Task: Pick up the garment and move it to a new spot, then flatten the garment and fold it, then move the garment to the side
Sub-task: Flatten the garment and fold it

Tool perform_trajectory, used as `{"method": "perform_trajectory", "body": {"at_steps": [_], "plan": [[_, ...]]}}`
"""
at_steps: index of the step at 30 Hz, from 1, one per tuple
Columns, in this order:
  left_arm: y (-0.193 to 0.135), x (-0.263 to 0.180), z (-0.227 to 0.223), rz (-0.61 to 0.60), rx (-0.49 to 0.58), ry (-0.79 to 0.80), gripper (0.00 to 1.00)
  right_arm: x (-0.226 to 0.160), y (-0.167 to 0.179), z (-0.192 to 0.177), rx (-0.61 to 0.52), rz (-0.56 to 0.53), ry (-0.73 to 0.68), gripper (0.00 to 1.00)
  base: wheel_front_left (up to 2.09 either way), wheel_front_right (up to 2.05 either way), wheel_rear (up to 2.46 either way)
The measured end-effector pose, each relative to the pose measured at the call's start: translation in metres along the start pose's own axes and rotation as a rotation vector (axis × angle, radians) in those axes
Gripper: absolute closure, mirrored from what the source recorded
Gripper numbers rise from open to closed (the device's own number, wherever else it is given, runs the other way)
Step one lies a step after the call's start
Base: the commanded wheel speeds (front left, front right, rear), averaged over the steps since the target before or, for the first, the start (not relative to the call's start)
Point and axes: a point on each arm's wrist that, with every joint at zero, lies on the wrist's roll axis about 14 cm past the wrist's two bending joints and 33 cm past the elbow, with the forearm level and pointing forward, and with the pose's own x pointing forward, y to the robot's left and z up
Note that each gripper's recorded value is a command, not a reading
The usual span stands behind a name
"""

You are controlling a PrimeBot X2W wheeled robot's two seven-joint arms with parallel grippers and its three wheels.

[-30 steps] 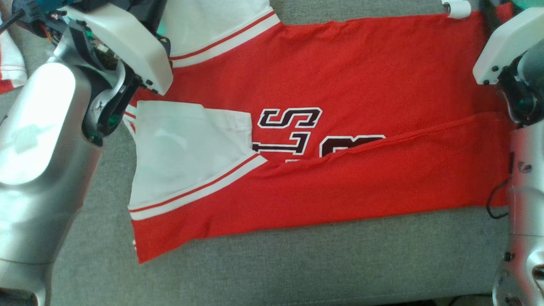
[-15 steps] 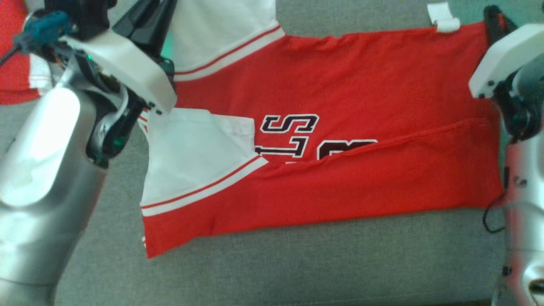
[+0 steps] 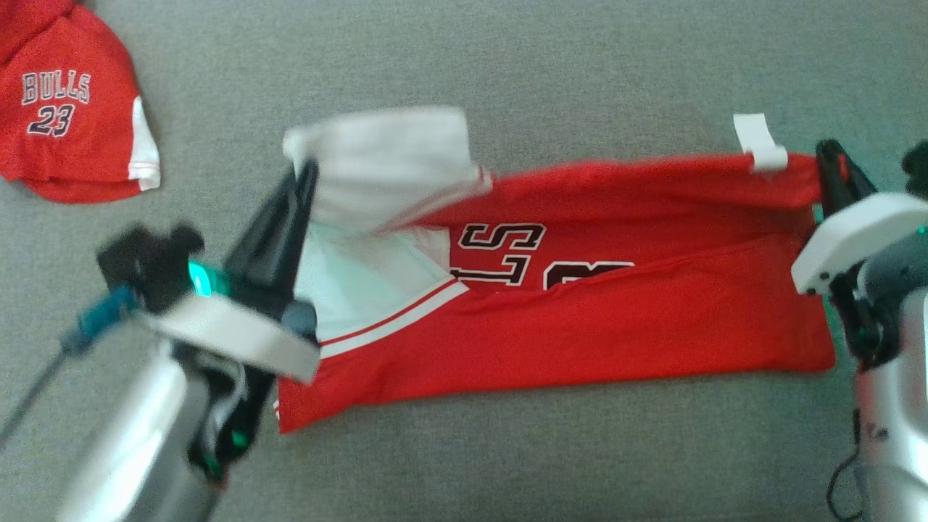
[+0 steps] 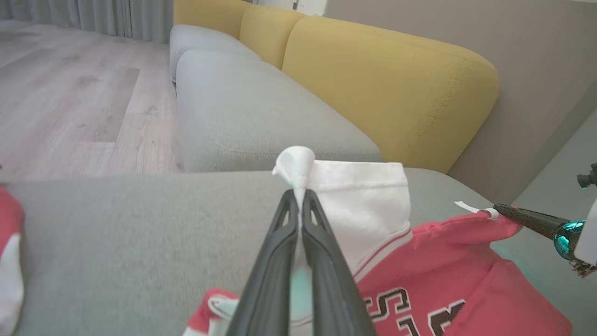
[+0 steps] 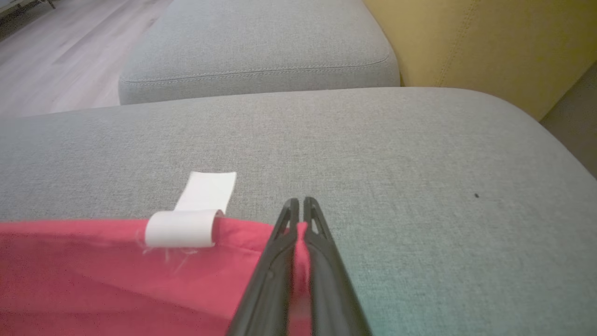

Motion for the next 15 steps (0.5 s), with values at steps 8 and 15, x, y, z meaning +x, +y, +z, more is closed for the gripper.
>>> {"method": "perform_trajectory", "body": {"at_steps": [8, 15], "plan": [[0.004, -0.032, -0.051, 0.107, -0.114, 0.000, 1.00, -0.017, 0.004, -0.019, 0.059, -0.006, -0.039, 1.00, 0.00, 0.00, 0.00], [-0.007, -0.048, -0.066, 0.130, -0.098, -0.040, 0.00, -0.040, -0.003, -0.026, 0.091, -0.047, -0.109, 0.00, 0.00, 0.00, 0.00]]}}
